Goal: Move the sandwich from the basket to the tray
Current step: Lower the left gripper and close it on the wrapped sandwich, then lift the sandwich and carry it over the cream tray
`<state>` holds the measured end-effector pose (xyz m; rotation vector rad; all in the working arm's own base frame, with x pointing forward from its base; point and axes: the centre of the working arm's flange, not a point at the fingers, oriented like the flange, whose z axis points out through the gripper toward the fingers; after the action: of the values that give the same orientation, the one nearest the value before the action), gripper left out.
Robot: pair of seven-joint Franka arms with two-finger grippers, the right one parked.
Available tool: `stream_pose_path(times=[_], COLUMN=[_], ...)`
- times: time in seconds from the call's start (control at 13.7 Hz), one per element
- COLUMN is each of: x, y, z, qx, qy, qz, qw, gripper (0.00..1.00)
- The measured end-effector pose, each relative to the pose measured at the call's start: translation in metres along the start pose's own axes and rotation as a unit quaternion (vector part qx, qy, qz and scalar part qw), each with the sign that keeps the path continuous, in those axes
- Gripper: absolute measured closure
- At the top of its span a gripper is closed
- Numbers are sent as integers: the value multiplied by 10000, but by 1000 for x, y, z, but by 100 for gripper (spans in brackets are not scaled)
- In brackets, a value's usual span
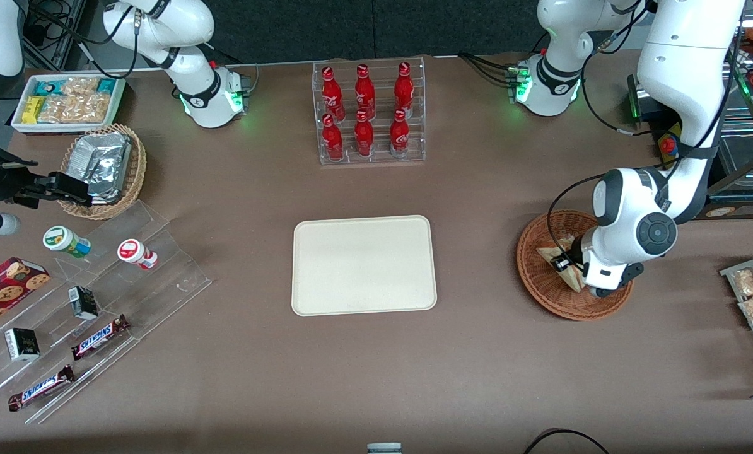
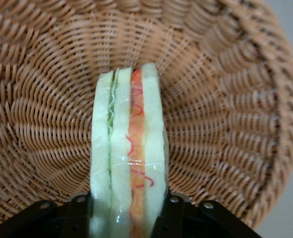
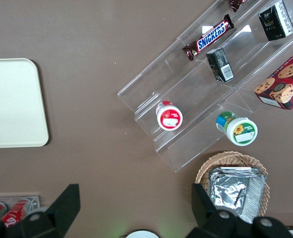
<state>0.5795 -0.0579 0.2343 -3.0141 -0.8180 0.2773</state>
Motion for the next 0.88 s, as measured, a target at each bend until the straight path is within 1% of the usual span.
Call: stream_pose_path(times=[0.07,0.22,0.29,0.44,0.51,0.59,0.73,0.88], x=[1,0,-5,-26,-43,-64,-112,-160], y=[4,14,23,51,69,90,133,175], z=[-9,-38,-56,-93,-106,-113,-117,-117], qx=[-55,-207,-299,-465,-522,-555,-585,-618], qy=[82,305,448,736,837,893,938,966], qz=[22,101,188,463,604,743,1123,1546], qw=[9999,9993,9984,9951,9933,9917,9875,9813], gripper=[62,66,67,70,77,81,81,84])
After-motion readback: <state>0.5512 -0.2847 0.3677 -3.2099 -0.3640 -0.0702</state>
